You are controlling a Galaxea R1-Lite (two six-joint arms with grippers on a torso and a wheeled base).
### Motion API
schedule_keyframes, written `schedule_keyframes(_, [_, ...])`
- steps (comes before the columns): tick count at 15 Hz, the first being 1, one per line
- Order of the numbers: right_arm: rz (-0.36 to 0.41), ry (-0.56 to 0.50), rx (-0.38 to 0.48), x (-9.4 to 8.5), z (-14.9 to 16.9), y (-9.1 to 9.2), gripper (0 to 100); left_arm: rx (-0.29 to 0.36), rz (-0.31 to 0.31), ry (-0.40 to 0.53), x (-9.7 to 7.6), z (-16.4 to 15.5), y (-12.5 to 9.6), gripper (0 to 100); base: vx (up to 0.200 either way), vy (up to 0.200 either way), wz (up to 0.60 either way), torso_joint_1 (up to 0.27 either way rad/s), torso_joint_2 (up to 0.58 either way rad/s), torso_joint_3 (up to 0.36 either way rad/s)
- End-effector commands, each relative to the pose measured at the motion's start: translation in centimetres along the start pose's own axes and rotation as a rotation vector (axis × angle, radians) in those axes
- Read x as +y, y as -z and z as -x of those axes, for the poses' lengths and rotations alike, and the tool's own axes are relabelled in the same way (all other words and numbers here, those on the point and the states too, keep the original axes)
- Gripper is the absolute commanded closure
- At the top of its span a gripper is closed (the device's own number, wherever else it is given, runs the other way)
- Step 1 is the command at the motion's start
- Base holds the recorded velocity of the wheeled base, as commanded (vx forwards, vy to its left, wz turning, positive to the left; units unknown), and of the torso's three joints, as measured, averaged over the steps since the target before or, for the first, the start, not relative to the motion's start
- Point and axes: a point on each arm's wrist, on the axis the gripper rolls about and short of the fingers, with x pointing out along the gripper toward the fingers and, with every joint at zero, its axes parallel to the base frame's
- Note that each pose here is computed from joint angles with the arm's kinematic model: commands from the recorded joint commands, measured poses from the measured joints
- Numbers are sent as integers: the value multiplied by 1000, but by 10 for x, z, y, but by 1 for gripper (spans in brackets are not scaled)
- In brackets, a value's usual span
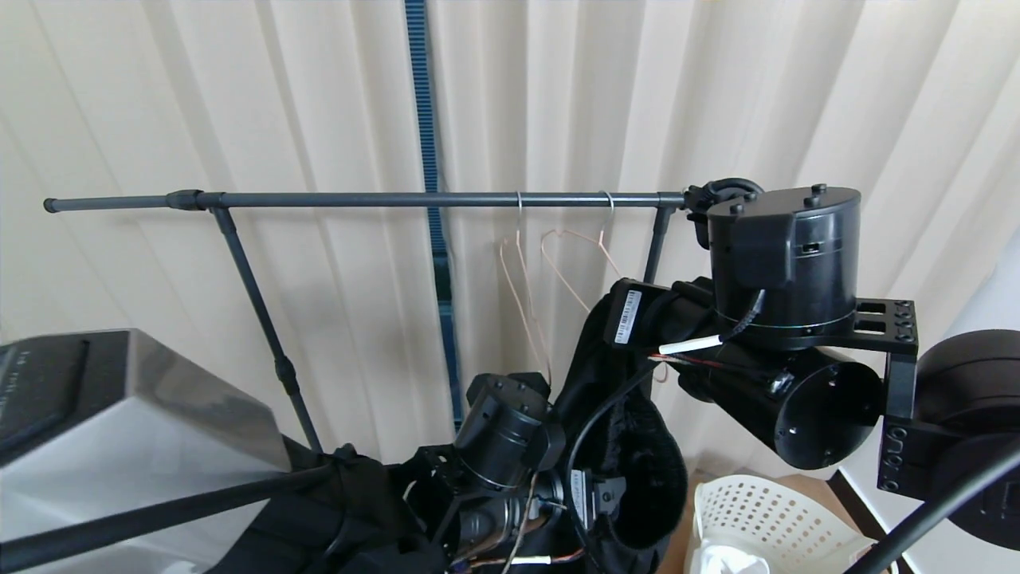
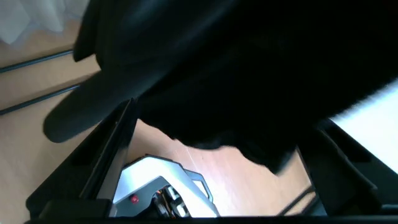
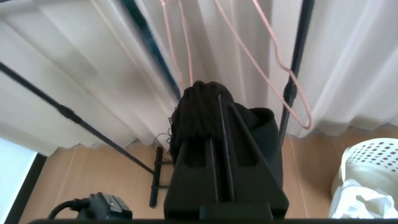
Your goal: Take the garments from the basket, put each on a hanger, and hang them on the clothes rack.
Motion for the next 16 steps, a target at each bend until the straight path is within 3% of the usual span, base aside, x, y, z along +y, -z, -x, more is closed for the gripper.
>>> schedule_keyframes(1, [-7,-2,-12,0,3,-4,100,8,1,-30,1,-20,4,0,0,0,0,0,0,0])
schedule_keyframes(7, [-29,-11,-40,-4,12,-16,100,39,-31,-86,1,-24,24,0,0,0,0,0,0,0])
schedule_keyframes(12, [-54,42,-73,-18,3,-30,100,55,-49,-142,10,12,40,0,0,0,0,0,0,0])
schedule_keyframes(13, [-57,56,-79,-22,1,-32,100,47,-52,-148,10,21,40,100,0,0,0,0,0,0])
schedule_keyframes(16, [-52,86,-86,-29,-4,-35,100,0,-55,-162,11,49,37,100,0,0,0,0,0,0])
